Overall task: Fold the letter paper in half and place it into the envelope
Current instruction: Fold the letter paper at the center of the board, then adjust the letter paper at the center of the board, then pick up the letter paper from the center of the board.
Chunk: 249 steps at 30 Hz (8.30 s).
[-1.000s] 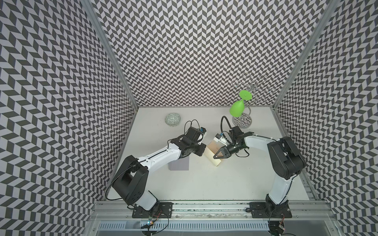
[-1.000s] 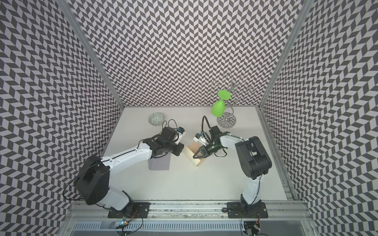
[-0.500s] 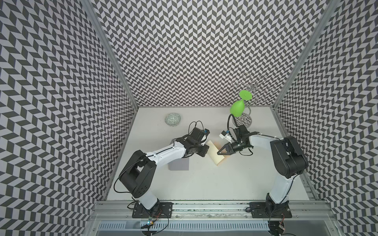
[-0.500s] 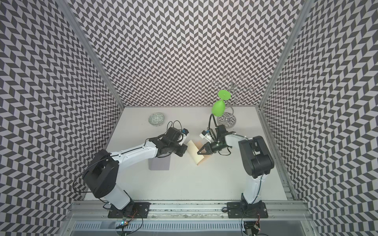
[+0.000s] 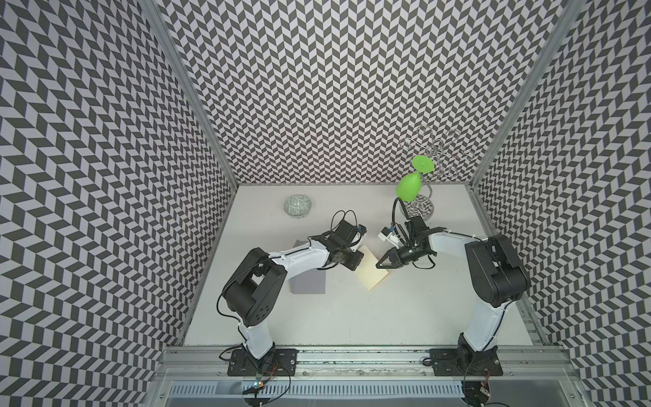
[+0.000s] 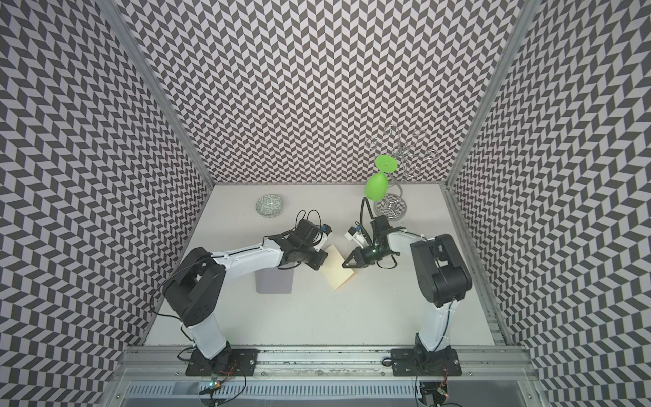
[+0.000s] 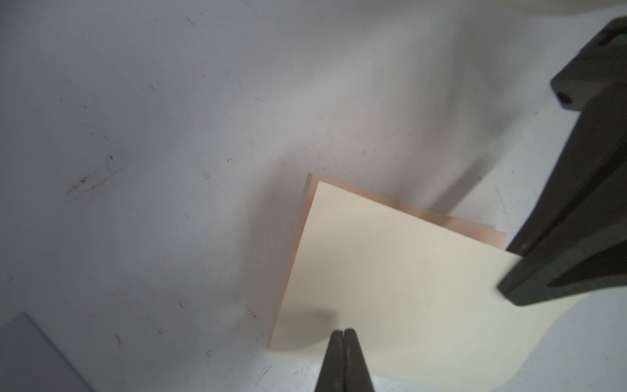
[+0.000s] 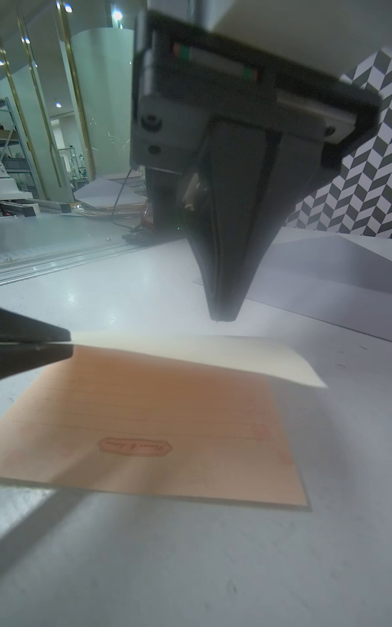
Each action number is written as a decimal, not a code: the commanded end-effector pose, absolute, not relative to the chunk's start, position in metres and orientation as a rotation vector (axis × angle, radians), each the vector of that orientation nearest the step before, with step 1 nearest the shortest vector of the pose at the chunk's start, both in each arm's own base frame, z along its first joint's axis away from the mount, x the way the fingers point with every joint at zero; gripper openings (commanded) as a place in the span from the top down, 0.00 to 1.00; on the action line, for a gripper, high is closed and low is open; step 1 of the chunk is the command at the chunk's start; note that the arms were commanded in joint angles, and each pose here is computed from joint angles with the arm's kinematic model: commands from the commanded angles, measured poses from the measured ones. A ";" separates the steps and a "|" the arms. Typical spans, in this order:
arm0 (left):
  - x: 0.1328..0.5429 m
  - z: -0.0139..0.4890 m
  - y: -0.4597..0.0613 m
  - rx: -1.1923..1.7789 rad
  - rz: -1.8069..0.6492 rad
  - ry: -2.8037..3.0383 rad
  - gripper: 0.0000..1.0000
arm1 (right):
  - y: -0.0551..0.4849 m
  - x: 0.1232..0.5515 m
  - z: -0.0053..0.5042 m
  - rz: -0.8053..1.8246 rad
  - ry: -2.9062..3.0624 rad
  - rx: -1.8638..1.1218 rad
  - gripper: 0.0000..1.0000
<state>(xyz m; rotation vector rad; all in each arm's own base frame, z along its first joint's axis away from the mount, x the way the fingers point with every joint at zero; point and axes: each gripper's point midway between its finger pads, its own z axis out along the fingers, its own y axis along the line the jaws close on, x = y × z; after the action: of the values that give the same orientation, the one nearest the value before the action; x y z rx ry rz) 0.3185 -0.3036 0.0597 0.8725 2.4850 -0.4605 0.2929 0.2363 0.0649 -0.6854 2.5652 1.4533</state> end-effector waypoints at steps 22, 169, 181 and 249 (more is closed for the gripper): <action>0.309 0.026 -0.286 0.996 -0.315 2.565 1.00 | 0.232 0.300 0.052 1.325 2.609 -0.740 1.00; 0.258 0.040 -0.307 0.418 -1.379 2.771 0.60 | 0.216 0.229 -0.032 1.197 2.995 -0.035 0.11; 0.256 0.042 -0.312 0.402 -1.459 2.759 0.58 | 0.219 0.228 -0.035 1.230 2.996 -0.037 0.11; 0.265 0.076 -0.331 0.361 -1.678 2.634 0.97 | 0.256 0.244 0.012 1.549 2.743 -0.210 0.15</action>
<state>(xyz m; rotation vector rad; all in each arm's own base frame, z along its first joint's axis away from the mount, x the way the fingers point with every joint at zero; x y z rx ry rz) 0.2648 -0.3327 0.0661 0.3380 2.6681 -1.6614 0.2585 0.2694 0.0500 -0.3460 2.5558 1.6882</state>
